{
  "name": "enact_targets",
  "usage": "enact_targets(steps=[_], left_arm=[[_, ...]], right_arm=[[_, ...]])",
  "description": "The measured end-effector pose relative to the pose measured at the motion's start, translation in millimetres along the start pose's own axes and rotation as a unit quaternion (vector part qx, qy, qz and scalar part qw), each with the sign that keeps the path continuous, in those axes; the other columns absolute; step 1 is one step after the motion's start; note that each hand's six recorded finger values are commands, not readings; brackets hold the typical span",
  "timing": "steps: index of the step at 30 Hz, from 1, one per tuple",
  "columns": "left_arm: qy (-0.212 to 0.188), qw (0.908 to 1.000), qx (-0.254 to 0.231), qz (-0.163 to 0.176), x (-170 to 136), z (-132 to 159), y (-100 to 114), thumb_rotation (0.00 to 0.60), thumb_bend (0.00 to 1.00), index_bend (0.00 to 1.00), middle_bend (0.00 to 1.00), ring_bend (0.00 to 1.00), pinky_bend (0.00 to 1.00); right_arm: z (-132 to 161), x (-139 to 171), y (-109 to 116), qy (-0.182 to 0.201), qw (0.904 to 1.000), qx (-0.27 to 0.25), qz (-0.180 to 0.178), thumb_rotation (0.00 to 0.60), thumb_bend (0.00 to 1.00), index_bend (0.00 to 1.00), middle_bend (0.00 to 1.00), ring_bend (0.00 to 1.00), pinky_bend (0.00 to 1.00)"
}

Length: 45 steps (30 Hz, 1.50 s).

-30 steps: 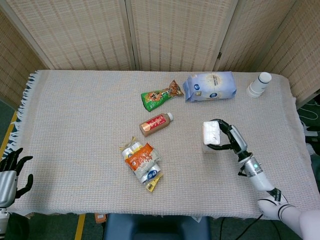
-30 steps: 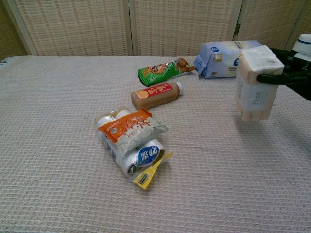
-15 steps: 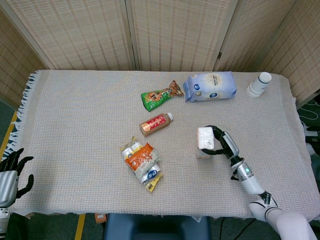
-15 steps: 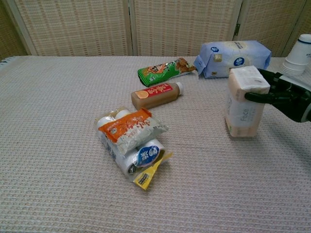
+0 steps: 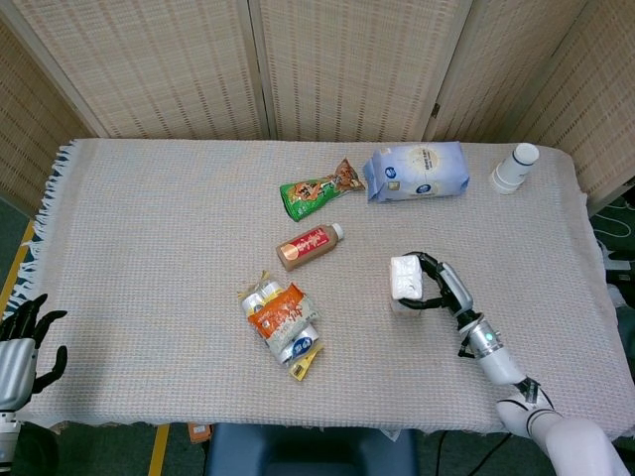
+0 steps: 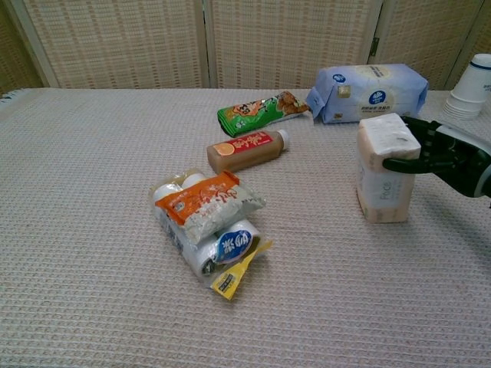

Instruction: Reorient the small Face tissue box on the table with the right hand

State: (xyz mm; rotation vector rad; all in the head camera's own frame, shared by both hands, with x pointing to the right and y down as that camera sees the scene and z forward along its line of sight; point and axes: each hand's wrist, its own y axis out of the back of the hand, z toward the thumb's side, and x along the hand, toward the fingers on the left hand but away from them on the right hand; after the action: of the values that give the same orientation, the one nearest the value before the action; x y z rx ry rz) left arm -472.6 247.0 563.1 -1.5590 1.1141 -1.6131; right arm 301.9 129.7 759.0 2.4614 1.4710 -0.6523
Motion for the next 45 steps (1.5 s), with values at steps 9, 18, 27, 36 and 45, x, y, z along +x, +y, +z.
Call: enact_targets(steps=[9,18,27,36,45], left_arm=[[0.0,1.0,0.0,0.0,0.1,0.0,0.2,0.6,0.49,0.25,0.0,0.0,0.12],[0.0,1.0,0.001,0.001,0.3,0.3,0.2,0.6,0.49,0.25,0.0,0.0,0.12],[0.002,1.0,0.003,0.004,0.7,0.1,1.0,0.6,0.49,0.25,0.0,0.0,0.12],[0.001,1.0,0.003,0.007,0.2,0.4,2.4,0.6,0.49,0.25,0.0,0.0,0.12],[0.005,0.9999,0.001,0.012,-0.4,-0.3,5.8,0.6,0.49,0.25,0.0,0.0,0.12]], right_arm=[[-1.5,4.6,8.9,-0.009,0.9992,0.039,0.004,0.6,0.1,0.14,0.36,0.33,0.18],[-2.0,10.7,15.3,-0.027,0.9982,0.051,0.018,0.6,0.1,0.0,0.21,0.13,0.04],[9.3,13.8,26.3,-0.028,0.9978,0.053,0.028,0.6,0.09,0.0,0.14,0.04,0.0],[29.2,18.2,39.6,-0.02,0.9955,0.088,0.03,0.6,0.04,0.0,0.01,0.0,0.0],[67.7,27.4,47.6,0.0,0.9847,0.173,0.018,0.6,0.01,0.0,0.0,0.0,0.0]])
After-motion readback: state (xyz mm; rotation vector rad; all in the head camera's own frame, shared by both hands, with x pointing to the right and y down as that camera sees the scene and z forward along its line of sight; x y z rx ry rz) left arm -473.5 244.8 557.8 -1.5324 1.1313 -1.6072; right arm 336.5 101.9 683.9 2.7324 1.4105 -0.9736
